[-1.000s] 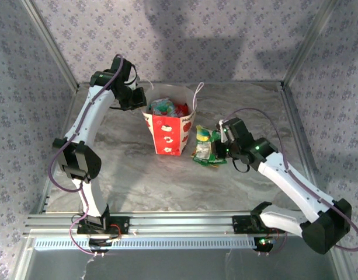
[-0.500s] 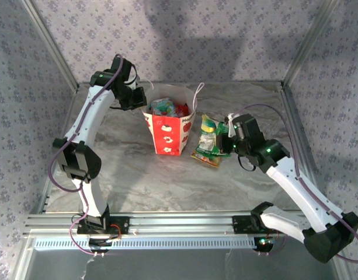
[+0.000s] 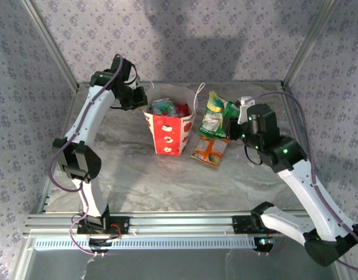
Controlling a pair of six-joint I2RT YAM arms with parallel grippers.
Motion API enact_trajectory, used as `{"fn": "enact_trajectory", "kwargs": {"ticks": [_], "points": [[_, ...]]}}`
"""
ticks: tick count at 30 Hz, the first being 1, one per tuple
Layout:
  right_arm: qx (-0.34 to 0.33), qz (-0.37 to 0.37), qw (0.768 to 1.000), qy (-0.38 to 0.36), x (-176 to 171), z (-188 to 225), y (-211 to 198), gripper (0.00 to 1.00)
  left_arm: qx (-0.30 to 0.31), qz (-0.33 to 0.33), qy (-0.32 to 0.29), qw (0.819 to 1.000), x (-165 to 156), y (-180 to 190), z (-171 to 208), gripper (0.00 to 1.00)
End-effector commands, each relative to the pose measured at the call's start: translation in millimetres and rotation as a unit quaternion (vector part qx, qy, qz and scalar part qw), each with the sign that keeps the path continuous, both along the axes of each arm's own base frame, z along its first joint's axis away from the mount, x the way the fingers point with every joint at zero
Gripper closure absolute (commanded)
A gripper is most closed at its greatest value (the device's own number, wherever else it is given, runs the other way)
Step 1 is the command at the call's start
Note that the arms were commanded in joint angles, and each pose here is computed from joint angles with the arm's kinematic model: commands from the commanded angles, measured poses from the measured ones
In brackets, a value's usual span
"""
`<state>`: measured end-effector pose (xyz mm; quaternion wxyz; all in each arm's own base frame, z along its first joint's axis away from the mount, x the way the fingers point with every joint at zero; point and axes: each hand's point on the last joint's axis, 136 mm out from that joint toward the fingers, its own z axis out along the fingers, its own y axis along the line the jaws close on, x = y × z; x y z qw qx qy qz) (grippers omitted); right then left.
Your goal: Place the snacks into the paper bag
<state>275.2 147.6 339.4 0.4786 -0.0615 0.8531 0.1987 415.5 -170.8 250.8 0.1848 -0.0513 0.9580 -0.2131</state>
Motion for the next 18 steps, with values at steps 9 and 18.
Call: {"fn": "enact_trajectory", "kwargs": {"ticks": [9, 18], "points": [[0.055, 0.013, 0.994, -0.099, -3, 76, 2, 1.0, -0.02, 0.003, -0.026, 0.999, 3, -2, 17, 0.86], [0.095, 0.043, 0.986, -0.13, 8, 106, 24, 1.0, -0.027, 0.003, -0.025, 0.999, 3, -4, 18, 0.86]]}}
